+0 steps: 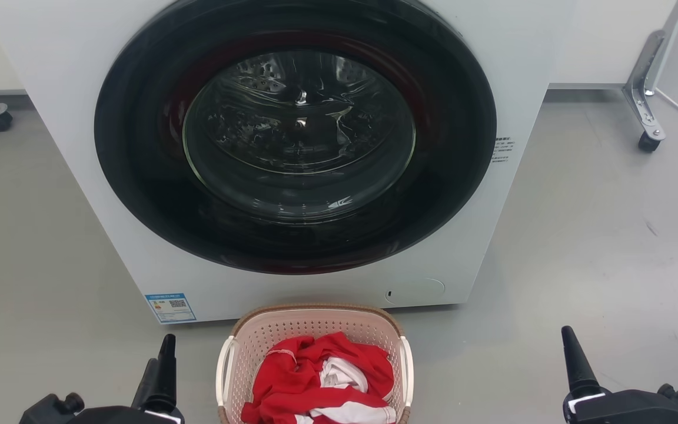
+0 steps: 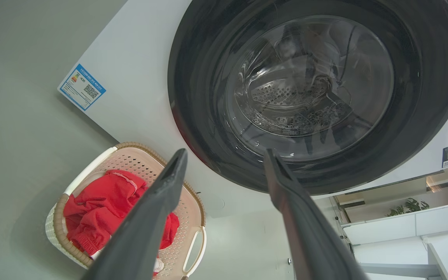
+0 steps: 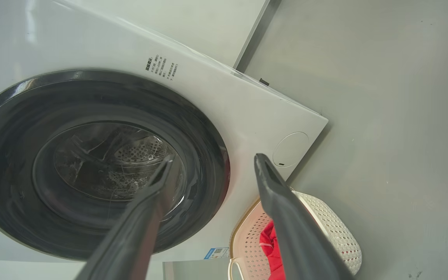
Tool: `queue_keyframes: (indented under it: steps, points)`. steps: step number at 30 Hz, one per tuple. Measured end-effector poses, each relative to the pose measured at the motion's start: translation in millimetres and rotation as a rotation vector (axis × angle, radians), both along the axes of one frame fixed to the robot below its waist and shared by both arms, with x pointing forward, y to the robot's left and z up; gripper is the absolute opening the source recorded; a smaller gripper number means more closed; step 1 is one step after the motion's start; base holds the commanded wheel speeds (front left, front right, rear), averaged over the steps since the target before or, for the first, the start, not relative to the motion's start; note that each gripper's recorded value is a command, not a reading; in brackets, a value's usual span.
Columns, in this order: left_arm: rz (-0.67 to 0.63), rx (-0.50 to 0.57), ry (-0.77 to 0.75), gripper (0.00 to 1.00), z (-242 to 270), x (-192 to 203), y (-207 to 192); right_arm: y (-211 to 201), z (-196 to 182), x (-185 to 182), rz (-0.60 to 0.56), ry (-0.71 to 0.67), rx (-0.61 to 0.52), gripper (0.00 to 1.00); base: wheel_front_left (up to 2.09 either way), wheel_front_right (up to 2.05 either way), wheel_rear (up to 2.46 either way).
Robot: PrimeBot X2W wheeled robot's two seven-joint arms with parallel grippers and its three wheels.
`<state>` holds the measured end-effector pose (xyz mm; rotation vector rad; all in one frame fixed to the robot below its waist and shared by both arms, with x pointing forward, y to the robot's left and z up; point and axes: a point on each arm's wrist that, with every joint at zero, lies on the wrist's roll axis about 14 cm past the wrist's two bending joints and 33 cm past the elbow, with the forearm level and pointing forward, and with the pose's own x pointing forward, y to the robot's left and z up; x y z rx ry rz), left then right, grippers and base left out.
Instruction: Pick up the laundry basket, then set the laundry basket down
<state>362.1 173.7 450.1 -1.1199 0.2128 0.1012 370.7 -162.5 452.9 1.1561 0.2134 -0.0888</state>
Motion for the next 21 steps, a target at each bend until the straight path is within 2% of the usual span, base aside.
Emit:
queue_keyframes:
  steps: [11, 21]
  points:
    - [-0.065, 0.266, -0.022, 1.00, 5.3, 1.5, -3.3, 12.9, 5.7, 4.0, 0.080, -0.029, -0.236, 1.00, 0.00, 0.00, 0.00]
    - [-0.103, 0.466, -0.050, 1.00, 8.5, -0.3, -8.9, 21.9, 8.4, 3.0, 0.119, -0.056, -0.396, 1.00, 0.00, 0.00, 0.00]
